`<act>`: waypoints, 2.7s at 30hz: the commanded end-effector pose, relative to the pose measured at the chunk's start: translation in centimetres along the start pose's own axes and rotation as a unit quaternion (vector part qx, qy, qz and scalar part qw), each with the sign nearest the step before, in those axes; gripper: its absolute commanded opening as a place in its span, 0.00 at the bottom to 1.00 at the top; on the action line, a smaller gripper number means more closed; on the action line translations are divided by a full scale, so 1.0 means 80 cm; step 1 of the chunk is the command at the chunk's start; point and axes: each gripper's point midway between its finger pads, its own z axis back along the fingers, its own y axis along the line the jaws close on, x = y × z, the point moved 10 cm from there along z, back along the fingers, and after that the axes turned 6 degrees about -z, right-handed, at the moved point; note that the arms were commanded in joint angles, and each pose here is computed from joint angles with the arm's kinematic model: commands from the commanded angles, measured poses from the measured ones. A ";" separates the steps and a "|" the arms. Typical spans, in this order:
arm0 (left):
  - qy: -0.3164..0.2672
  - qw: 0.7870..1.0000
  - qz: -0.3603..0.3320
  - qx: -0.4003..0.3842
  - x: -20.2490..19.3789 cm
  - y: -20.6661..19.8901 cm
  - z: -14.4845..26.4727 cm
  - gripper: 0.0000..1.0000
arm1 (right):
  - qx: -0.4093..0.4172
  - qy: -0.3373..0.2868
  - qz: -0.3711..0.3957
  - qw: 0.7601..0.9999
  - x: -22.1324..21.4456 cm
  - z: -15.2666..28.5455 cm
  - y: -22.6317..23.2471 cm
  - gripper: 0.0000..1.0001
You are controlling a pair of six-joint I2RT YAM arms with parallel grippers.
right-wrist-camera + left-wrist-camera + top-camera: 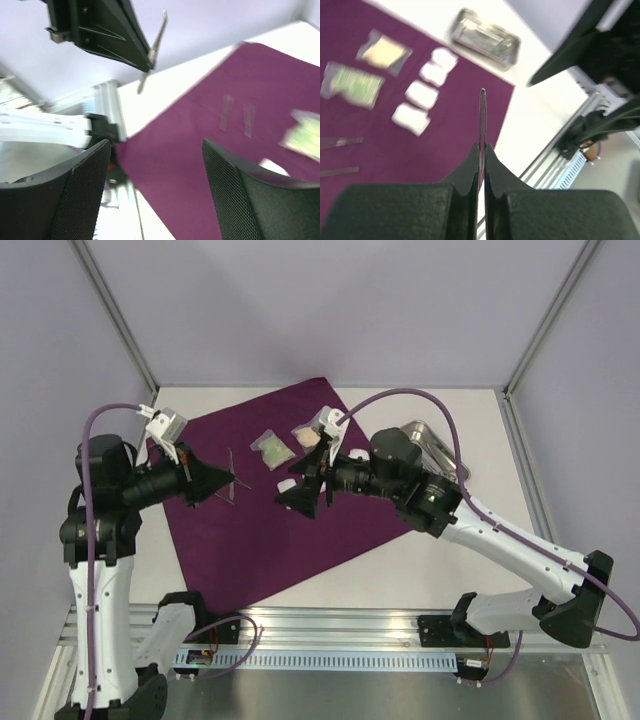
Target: Prepare the surgical pack
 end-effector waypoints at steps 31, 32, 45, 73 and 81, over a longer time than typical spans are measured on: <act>-0.095 0.971 -0.074 -0.205 0.015 -0.097 0.056 0.00 | 0.205 -0.051 -0.043 0.976 0.021 -0.045 0.096 0.37; -0.096 0.973 -0.071 -0.200 0.016 -0.096 0.056 0.00 | 0.202 -0.051 -0.042 0.977 0.021 -0.044 0.095 0.37; -0.114 0.983 0.064 0.132 0.012 -0.048 0.051 0.00 | 0.019 -0.124 -0.044 0.991 0.005 -0.050 0.090 0.46; -0.109 0.985 0.077 0.113 0.001 -0.048 0.046 0.00 | -0.034 -0.097 -0.080 0.991 0.006 -0.137 0.082 0.49; -0.106 0.985 0.080 0.109 -0.002 -0.046 0.044 0.00 | -0.030 -0.090 -0.089 0.991 0.002 -0.148 0.082 0.39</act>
